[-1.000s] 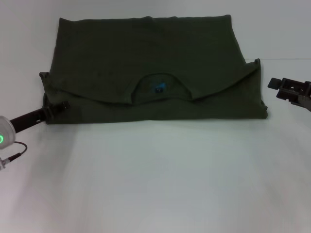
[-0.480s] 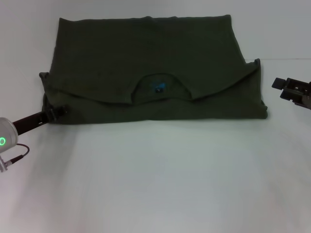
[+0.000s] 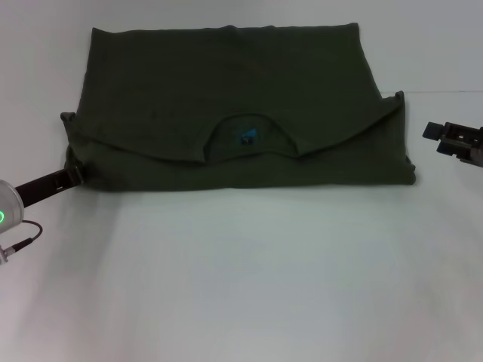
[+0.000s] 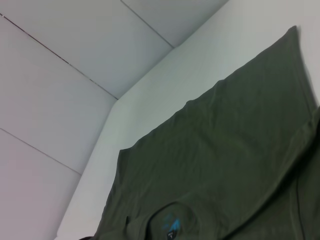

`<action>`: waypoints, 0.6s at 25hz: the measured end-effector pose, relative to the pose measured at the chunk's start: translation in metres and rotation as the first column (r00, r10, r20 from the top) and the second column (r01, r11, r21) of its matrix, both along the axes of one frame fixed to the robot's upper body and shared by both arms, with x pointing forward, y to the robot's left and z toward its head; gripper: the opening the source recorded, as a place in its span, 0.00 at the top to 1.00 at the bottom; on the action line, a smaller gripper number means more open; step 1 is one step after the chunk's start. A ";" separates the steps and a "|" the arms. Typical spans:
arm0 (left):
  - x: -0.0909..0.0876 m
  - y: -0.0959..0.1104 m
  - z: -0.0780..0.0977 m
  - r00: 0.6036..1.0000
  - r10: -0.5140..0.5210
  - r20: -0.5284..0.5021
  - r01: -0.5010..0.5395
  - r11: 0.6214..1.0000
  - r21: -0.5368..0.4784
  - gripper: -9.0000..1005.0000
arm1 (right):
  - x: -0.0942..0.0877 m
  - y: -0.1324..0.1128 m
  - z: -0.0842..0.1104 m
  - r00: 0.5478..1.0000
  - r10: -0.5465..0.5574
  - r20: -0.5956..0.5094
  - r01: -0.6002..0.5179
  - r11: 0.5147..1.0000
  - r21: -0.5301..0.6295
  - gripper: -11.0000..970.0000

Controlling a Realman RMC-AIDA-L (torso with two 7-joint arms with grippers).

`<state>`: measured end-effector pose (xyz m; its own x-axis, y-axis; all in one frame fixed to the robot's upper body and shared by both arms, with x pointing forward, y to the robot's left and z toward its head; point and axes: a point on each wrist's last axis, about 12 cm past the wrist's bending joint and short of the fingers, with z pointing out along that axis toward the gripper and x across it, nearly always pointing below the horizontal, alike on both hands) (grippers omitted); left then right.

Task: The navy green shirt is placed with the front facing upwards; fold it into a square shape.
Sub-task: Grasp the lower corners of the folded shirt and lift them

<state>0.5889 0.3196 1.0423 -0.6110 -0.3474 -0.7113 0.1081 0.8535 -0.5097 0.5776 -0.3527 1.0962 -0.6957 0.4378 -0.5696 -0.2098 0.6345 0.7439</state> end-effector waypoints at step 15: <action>0.012 0.008 0.021 1.000 0.011 0.002 -0.010 0.997 -0.070 0.96 | 0.038 -0.019 0.036 0.975 0.032 -0.219 -0.090 0.962 -0.259 0.32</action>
